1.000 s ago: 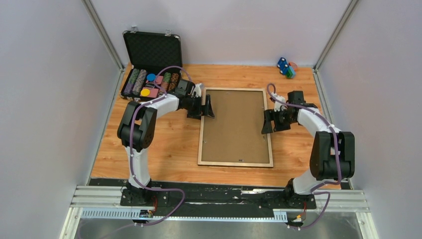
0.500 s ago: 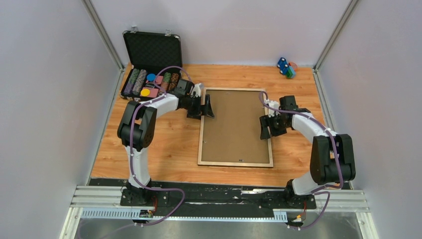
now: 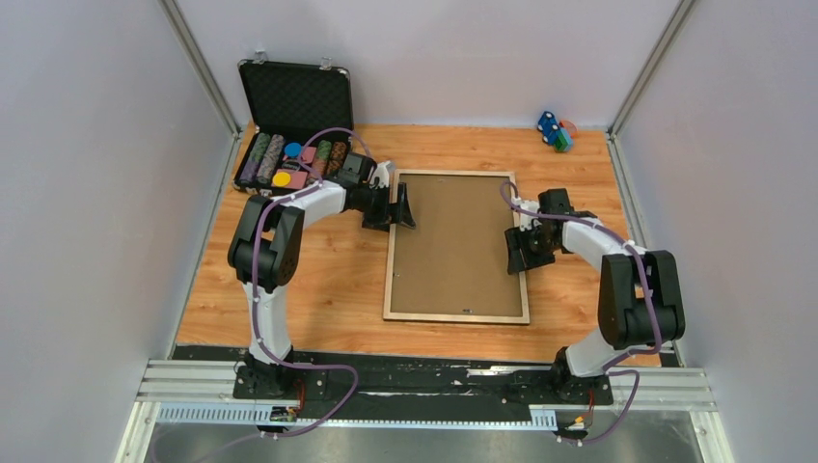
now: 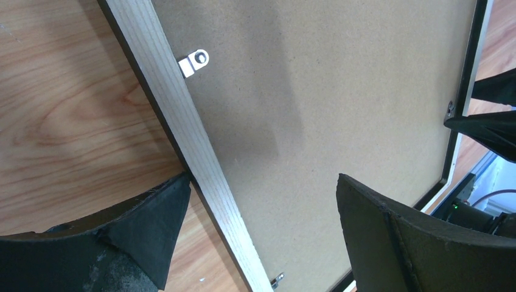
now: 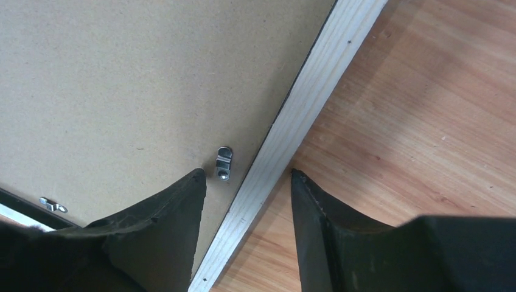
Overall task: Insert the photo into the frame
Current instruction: Install the photo frame at the center of the board.
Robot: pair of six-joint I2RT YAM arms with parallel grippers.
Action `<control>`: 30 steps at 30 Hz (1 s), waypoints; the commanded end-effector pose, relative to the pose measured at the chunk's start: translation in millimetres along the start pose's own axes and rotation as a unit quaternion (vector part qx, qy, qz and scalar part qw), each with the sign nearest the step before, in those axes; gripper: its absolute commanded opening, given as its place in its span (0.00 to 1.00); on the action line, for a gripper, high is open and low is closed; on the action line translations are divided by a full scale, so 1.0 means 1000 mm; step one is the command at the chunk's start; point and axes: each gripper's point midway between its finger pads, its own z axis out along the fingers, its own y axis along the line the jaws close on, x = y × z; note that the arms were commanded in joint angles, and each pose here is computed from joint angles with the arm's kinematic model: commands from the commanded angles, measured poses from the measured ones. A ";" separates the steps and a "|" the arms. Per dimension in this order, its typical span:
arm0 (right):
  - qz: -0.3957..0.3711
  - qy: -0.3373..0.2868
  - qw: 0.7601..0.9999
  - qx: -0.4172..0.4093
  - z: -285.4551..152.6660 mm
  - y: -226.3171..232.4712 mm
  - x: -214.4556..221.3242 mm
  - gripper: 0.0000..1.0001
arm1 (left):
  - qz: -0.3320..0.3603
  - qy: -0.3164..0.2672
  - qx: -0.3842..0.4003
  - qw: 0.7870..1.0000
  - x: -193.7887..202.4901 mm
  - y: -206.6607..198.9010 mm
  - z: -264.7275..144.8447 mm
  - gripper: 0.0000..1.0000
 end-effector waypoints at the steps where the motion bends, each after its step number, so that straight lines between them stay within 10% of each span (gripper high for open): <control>1: 0.011 0.000 1.000 0.010 0.006 -0.003 -0.003 0.52 | -0.038 0.095 -0.041 0.994 0.061 0.033 0.023 1.00; 30: 0.069 0.025 0.996 0.047 0.019 -0.029 -0.011 0.43 | -0.042 0.099 -0.038 0.993 0.062 0.036 0.024 1.00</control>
